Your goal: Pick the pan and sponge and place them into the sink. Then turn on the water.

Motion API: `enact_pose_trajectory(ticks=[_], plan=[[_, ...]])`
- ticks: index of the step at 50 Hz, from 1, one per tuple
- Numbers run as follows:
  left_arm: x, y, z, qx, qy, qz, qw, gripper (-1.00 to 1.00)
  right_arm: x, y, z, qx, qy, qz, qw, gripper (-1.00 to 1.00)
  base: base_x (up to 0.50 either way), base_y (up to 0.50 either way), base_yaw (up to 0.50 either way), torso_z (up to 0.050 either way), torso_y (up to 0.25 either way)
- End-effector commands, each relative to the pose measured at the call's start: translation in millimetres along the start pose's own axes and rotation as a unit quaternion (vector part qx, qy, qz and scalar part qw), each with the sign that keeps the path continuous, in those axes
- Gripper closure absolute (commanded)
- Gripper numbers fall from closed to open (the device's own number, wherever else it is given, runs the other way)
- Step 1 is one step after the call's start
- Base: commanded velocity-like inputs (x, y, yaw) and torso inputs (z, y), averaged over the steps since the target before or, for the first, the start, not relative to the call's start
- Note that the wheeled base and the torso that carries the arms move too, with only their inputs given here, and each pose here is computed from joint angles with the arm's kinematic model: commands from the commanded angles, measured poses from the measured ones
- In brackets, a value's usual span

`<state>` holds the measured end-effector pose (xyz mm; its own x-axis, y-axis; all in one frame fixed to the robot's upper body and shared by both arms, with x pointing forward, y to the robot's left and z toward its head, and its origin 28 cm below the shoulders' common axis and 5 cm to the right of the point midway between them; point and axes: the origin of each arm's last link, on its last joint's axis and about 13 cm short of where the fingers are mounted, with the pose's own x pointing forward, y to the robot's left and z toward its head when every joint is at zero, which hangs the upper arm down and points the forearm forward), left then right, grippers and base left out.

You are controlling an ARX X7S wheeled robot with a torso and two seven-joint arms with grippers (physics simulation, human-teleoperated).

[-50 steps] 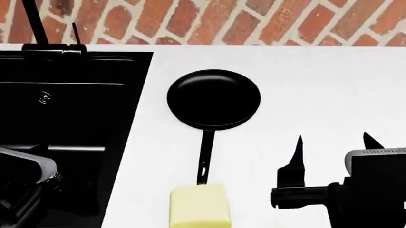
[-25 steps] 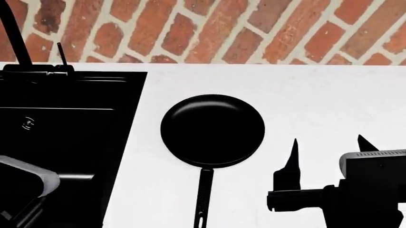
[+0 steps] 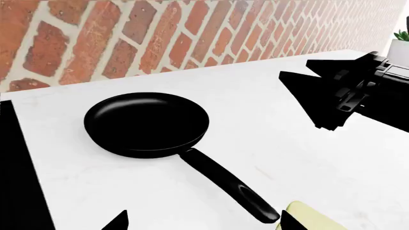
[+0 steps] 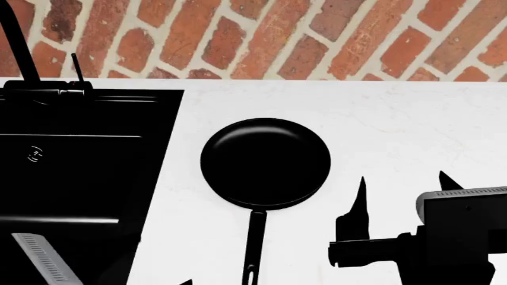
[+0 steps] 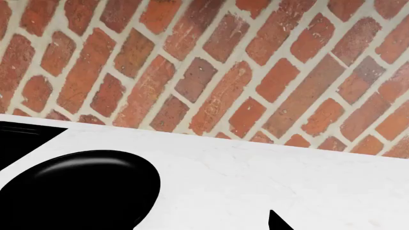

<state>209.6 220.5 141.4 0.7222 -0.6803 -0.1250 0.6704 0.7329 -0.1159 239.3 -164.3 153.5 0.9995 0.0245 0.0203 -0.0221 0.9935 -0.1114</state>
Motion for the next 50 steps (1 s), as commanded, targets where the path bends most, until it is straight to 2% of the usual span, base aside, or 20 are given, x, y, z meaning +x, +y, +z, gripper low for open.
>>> enact_pose_trajectory(ticks=[1,3,7,9,18,23,31,43,50], plan=[[-10,-15.0,-3,-0.011,0.040,-0.076,0.996,-1.00,1,1.1,-2,-0.001,0.005,0.003,1.000,-1.00,0.00,0.00,0.00,0.000,0.000],[-12,-20.3,-6,0.016,0.048,-0.095,0.994,-1.00,3,1.6,-2,-0.001,0.006,0.004,1.000,-1.00,0.00,0.00,0.00,0.000,0.000],[-14,-19.7,-8,0.018,0.058,-0.093,0.994,-1.00,4,1.9,-1,-0.003,0.006,0.005,1.000,-1.00,0.00,0.00,0.00,0.000,0.000],[-16,-23.1,-10,0.037,0.075,-0.115,0.990,-1.00,4,1.8,-1,-0.002,0.006,0.004,1.000,-1.00,0.00,0.00,0.00,0.000,0.000],[-9,-22.8,-16,0.049,0.102,-0.126,0.986,-1.00,5,3.9,-4,-0.004,0.011,0.011,1.000,-1.00,0.00,0.00,0.00,0.000,0.000],[-6,-26.5,-12,0.057,0.100,-0.134,0.984,-1.00,6,4.9,-6,-0.005,0.015,0.013,1.000,-1.00,0.00,0.00,0.00,0.000,0.000],[-4,-16.2,-10,0.061,0.108,-0.130,0.984,-1.00,6,6.1,-9,-0.005,0.020,0.018,1.000,-1.00,0.00,0.00,0.00,0.000,0.000],[13,-10.8,-1,0.099,0.126,-0.142,0.977,-1.00,8,8.2,-9,-0.009,0.026,0.025,0.999,-1.00,0.00,0.00,0.00,0.000,0.000],[23,-10.9,-3,0.103,0.139,-0.159,0.972,-1.00,8,8.3,-10,-0.009,0.027,0.025,0.999,-1.00,0.00,0.00,0.00,0.000,0.000]])
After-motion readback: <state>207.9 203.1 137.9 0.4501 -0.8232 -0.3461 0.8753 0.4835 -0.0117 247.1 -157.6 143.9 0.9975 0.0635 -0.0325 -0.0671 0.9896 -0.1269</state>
